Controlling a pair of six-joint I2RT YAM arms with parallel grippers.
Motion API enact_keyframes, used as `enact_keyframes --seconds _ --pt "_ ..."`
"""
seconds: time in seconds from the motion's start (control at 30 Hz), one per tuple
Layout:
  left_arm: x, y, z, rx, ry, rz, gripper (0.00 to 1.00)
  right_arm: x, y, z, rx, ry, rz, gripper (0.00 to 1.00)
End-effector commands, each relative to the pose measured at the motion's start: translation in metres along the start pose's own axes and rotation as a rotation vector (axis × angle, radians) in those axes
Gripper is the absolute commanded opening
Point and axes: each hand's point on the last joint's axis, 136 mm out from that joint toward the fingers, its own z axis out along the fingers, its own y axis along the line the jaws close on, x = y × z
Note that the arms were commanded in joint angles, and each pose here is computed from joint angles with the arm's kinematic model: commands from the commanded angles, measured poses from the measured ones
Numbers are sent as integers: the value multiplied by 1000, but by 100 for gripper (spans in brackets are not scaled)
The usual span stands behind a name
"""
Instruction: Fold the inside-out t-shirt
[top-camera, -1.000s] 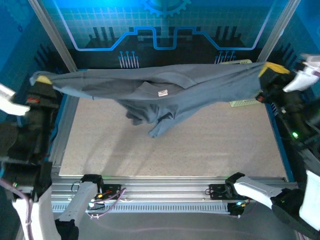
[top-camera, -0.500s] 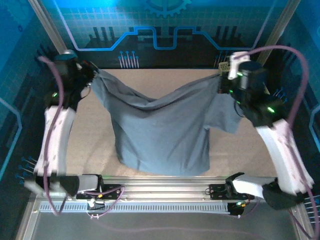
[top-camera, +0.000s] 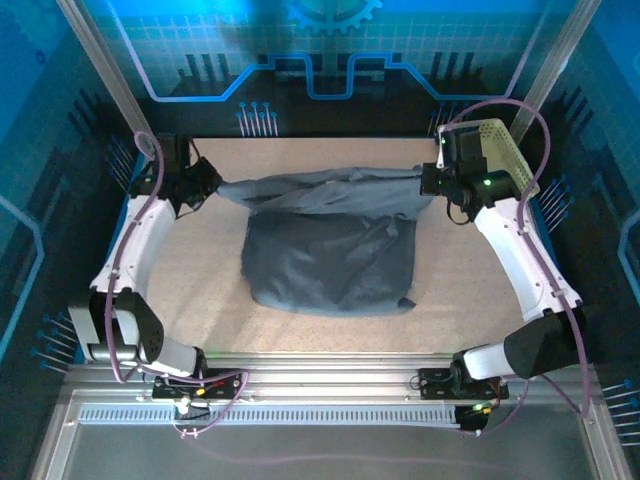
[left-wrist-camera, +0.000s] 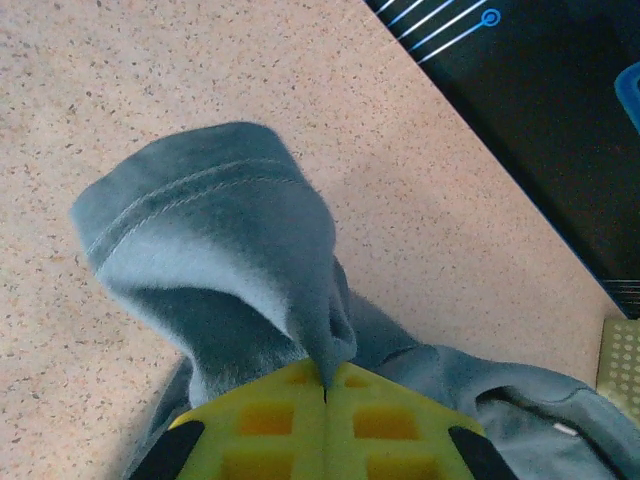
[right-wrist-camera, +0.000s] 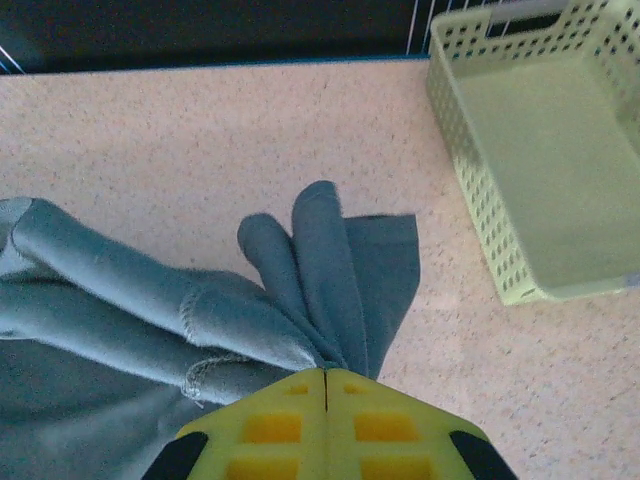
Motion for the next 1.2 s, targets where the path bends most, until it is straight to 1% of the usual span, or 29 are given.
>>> enact_keyframes --seconds 0.0,0.1,0.2,0.33,0.47,0.53,0.63,0.77,0.87,1.0,1.1,1.17 --pt "8 7 -4 43 -10 -22 0 17 -9 3 14 23 80 0" --pt "15 17 -20 50 -52 -28 0 33 -19 -6 29 30 113 0" --pt "8 19 -61 72 -163 -15 0 27 -29 -46 20 -73 132 0" --pt "-7 5 -143 197 -368 -12 0 -1 -35 -126 -45 -284 149 0" --pt "-12 12 -221 298 -562 -107 0 -22 -41 -204 -97 -464 158 0" --pt "-13 11 -259 366 -647 -130 0 -31 -44 -244 -128 -553 166 0" --pt "-15 2 -317 462 -744 -128 0 -44 -42 -303 -203 -685 158 0" --pt "-19 -14 -385 580 -846 -111 0 -60 -38 -367 -286 -782 159 0" --pt "-23 -24 -417 642 -892 -106 0 -71 -39 -404 -323 -871 156 0" --pt "-31 -34 -431 668 -913 -103 0 -85 -41 -431 -328 -953 150 0" --pt "-38 -43 -425 669 -905 -97 0 -101 -42 -422 -296 -945 169 0" --pt "-47 -50 -408 637 -881 -88 0 -111 -40 -405 -273 -903 169 0"
